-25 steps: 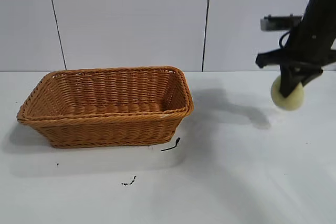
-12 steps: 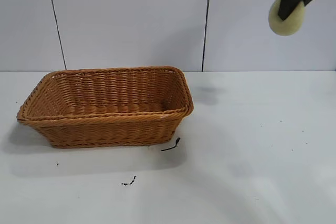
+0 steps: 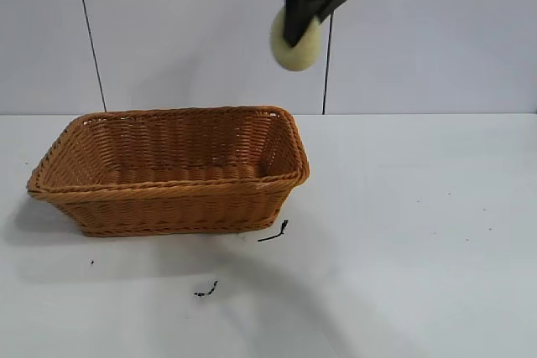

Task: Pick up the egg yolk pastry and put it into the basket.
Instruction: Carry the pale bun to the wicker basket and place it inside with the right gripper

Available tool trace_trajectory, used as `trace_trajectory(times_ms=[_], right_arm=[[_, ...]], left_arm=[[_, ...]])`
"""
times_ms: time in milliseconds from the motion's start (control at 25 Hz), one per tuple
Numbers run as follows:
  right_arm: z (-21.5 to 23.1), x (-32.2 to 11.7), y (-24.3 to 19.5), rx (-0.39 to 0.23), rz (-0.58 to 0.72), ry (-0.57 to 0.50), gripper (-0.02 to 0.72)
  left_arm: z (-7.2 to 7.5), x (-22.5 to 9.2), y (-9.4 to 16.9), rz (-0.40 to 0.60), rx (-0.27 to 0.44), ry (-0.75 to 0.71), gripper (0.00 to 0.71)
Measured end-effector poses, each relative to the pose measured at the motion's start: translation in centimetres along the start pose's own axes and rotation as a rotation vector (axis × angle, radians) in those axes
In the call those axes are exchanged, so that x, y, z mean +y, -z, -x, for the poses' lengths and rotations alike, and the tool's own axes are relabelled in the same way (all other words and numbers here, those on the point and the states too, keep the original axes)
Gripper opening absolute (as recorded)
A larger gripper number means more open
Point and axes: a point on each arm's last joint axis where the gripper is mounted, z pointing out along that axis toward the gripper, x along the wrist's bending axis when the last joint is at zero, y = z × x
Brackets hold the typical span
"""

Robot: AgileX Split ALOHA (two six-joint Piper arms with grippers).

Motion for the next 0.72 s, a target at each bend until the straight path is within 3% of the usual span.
trace_trajectory(times_ms=[240, 480, 600, 640, 720], right_arm=[[-6.4, -0.8, -8.0, 0.059, -0.022, 0.105, 0.019], [-6.9, -2.0, -12.6, 0.058, -0.054, 0.114, 0.03], [-6.9, -2.0, -12.8, 0.055, -0.05, 0.117, 0.162], [-6.9, -2.0, -12.8, 0.055, -0.046, 0.117, 0.236], [-6.9, -1.9, -12.8, 0.055, -0.036, 0.117, 0.454]], left_arm=[[0.0, 0.0, 0.0, 0.0, 0.0, 0.0, 0.696], [0.0, 0.0, 0.0, 0.0, 0.0, 0.0, 0.696], [0.0, 0.0, 0.0, 0.0, 0.0, 0.0, 0.696], [0.0, 0.0, 0.0, 0.0, 0.0, 0.0, 0.696], [0.0, 0.0, 0.0, 0.0, 0.0, 0.0, 0.696]])
